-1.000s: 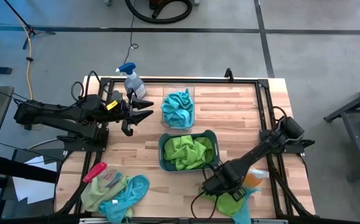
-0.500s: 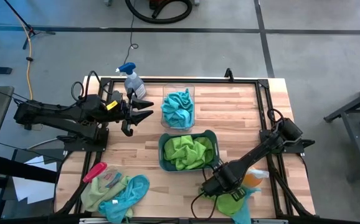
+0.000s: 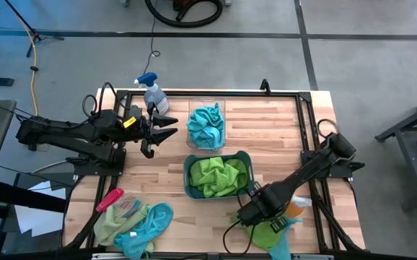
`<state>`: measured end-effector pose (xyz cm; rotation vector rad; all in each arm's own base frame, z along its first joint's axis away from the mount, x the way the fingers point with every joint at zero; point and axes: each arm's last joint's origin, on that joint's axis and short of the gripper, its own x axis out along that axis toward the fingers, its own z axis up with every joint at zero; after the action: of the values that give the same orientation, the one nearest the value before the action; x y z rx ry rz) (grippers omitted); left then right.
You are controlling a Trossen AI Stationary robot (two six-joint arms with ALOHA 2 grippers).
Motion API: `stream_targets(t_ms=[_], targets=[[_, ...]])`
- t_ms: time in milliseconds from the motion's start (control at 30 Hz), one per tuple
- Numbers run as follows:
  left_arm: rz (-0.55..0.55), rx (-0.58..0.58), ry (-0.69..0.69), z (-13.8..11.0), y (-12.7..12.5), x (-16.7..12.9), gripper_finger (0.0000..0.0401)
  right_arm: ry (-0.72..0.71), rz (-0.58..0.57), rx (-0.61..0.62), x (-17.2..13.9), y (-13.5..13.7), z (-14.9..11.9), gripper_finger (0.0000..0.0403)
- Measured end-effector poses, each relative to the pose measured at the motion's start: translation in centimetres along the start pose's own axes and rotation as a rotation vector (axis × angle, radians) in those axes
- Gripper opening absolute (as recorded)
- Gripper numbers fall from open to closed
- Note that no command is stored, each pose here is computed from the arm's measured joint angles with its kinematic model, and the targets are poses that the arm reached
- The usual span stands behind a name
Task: Sort microfiber towel by color & place in baskets
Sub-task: Put the green microfiber towel into the blue bin
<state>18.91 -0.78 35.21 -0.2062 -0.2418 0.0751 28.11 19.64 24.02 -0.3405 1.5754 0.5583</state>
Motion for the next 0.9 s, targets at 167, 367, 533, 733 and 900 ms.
stream_targets(t_ms=[167, 367, 533, 733, 900], targets=[[0.000, 0.000, 0.000, 0.0, 0.0, 0.0, 0.0149, -0.190, -0.050, -0.030, -6.0, -0.8, -0.9, 0.0002], [0.000, 0.001, -0.001, 0.0, 0.0, 0.0, 0.0149, -0.466, -0.147, -0.021, -13.4, -3.0, -2.0, 0.0001], [-0.001, 0.008, -0.002, 0.0, 0.0, 0.0, 0.0149, -0.675, -0.337, -0.032, -18.7, -5.4, -2.4, 0.0001], [-0.002, 0.007, -0.009, 0.1, 0.0, 0.0, 0.0149, -0.810, -0.556, -0.028, -23.8, -7.6, -4.4, 0.0000], [-0.002, -0.001, -0.009, 0.1, 0.0, 0.0, 0.0149, -0.817, -0.604, -0.020, -24.8, -8.7, -5.2, 0.0000]])
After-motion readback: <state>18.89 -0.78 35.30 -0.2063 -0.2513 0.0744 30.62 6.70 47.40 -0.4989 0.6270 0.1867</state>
